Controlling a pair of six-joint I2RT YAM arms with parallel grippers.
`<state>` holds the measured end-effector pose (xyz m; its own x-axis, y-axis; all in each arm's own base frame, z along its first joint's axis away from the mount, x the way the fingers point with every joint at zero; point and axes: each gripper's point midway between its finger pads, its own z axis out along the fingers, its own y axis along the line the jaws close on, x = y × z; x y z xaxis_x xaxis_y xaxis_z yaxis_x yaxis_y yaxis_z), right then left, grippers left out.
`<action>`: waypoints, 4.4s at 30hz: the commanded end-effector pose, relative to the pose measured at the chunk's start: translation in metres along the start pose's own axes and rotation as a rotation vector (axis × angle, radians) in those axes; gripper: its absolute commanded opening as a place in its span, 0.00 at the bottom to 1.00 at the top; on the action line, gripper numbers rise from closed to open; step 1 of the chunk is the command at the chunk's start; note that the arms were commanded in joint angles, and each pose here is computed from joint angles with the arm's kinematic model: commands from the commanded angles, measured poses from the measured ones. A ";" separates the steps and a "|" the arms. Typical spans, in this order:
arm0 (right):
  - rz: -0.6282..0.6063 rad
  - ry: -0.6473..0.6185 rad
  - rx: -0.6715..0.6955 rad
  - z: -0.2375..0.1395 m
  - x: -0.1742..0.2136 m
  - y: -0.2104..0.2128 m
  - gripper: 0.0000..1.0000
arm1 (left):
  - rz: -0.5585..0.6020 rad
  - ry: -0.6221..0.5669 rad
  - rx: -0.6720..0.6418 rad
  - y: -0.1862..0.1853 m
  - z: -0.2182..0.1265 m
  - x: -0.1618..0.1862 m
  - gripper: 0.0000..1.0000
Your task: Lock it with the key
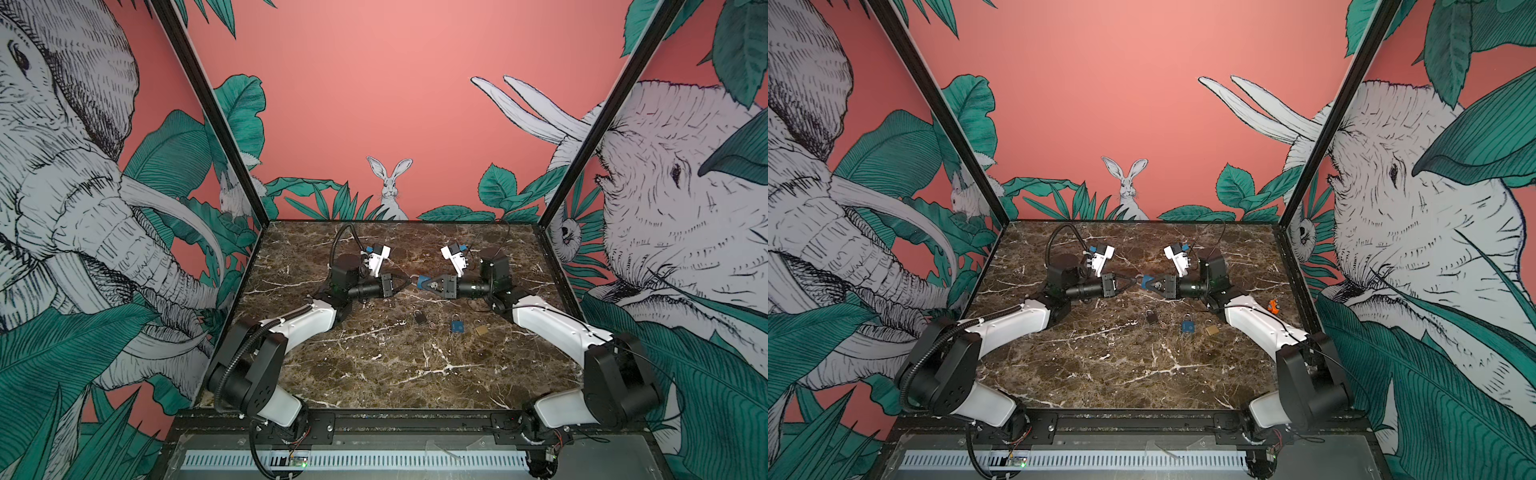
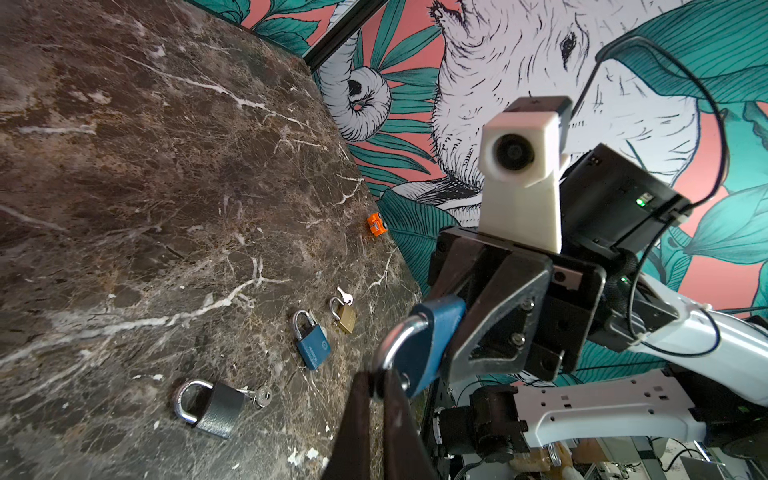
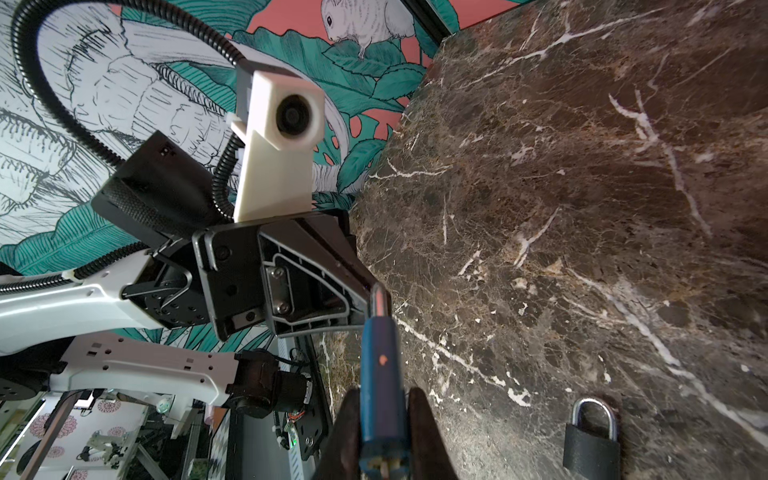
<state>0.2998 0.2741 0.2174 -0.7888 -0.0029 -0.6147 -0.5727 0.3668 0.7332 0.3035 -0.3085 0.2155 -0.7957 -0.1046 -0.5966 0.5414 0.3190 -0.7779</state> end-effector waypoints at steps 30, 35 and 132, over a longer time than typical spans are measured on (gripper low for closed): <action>-0.134 -0.012 -0.184 -0.054 -0.024 0.080 0.00 | 0.299 0.087 0.372 -0.097 -0.014 0.000 0.70; -0.181 -0.029 -0.210 -0.056 -0.026 0.091 0.00 | 0.242 0.107 0.386 -0.097 -0.006 -0.001 0.65; -0.186 -0.040 -0.167 -0.061 -0.025 0.073 0.28 | 0.230 0.049 0.479 -0.112 -0.008 -0.004 0.00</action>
<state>0.2588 0.2437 0.2933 -0.6912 -0.0353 -0.7218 -0.7110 0.2122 0.6704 0.2491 -0.3417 0.2900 -0.6930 -0.0077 -0.7209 0.7174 -0.1059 -0.6885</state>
